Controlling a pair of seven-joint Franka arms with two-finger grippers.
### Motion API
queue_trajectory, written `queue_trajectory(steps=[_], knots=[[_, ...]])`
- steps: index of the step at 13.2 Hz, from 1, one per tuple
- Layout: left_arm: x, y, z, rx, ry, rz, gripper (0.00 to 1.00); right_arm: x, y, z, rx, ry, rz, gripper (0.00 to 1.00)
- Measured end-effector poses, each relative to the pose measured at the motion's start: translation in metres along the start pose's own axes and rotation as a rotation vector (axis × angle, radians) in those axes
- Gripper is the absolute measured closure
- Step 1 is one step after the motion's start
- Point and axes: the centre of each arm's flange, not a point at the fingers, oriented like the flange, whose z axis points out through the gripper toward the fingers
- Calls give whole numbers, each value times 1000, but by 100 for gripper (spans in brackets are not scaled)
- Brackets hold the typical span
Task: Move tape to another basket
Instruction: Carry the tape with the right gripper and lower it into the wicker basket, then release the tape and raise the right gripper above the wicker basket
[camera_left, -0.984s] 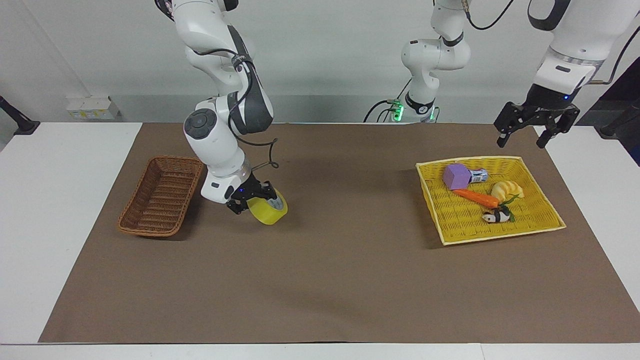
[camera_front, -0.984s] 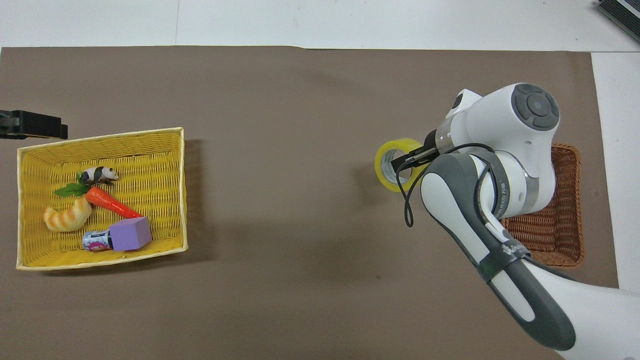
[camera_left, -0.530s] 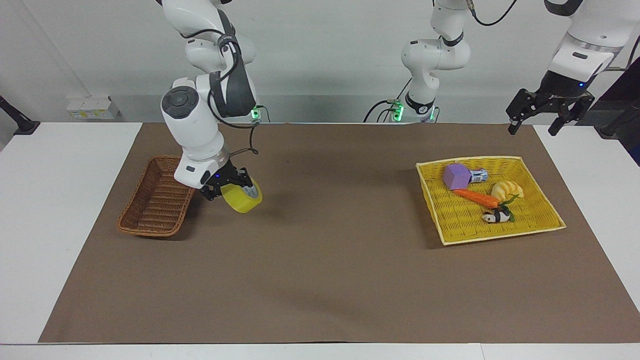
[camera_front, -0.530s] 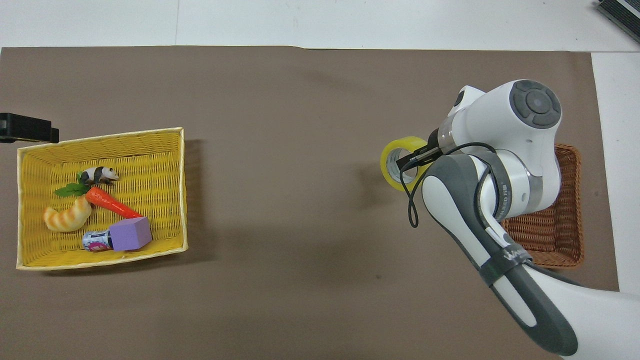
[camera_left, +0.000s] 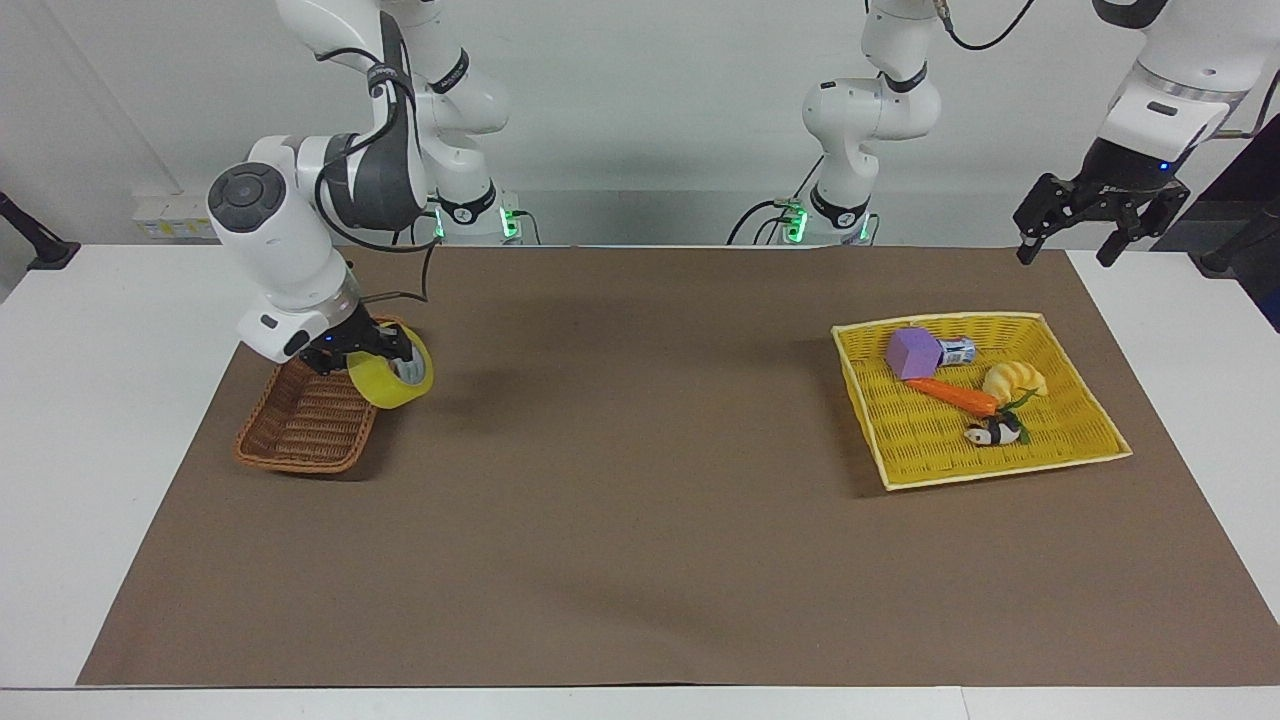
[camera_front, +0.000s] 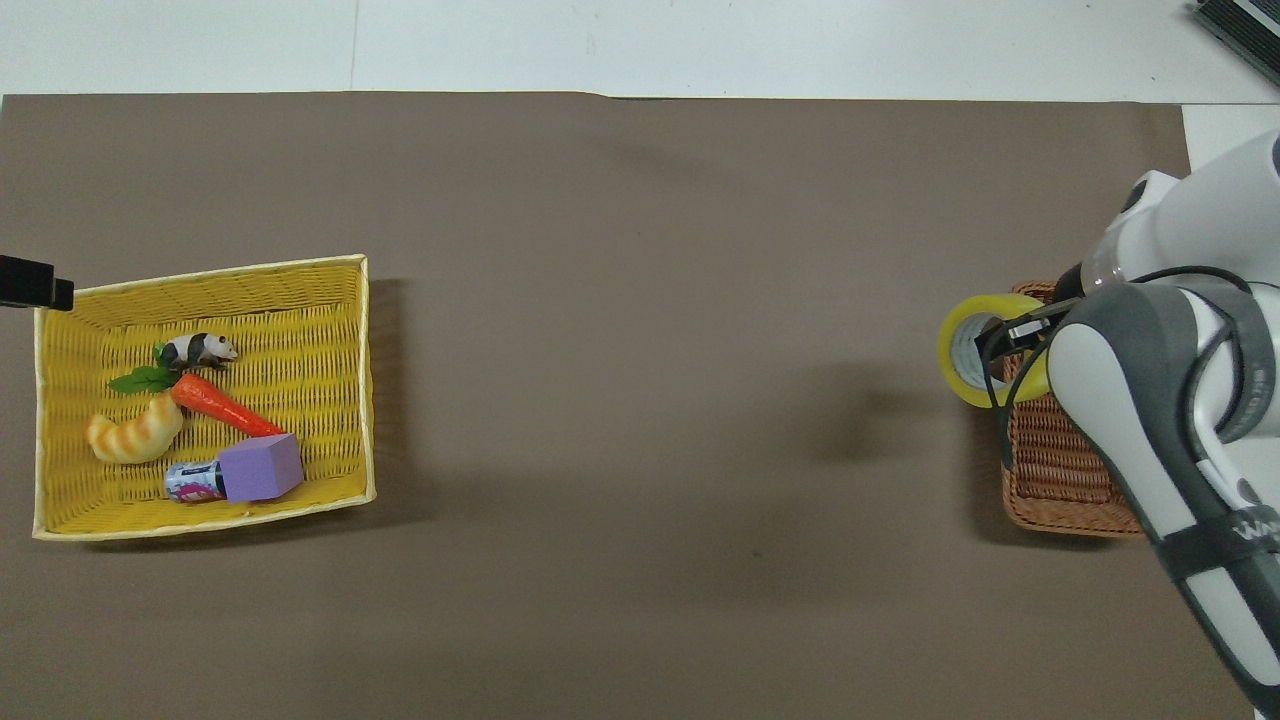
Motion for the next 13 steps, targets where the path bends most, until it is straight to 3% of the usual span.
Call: queue_trajectory(steps=[7, 10, 13], knots=[[0, -1, 0, 0, 0, -2, 0, -73, 79, 44, 20, -80, 73, 100], [0, -1, 0, 0, -1, -2, 0, -88, 97, 84, 26, -62, 70, 100], [0, -1, 0, 0, -1, -2, 0, -91, 93, 95, 17, -72, 44, 67]])
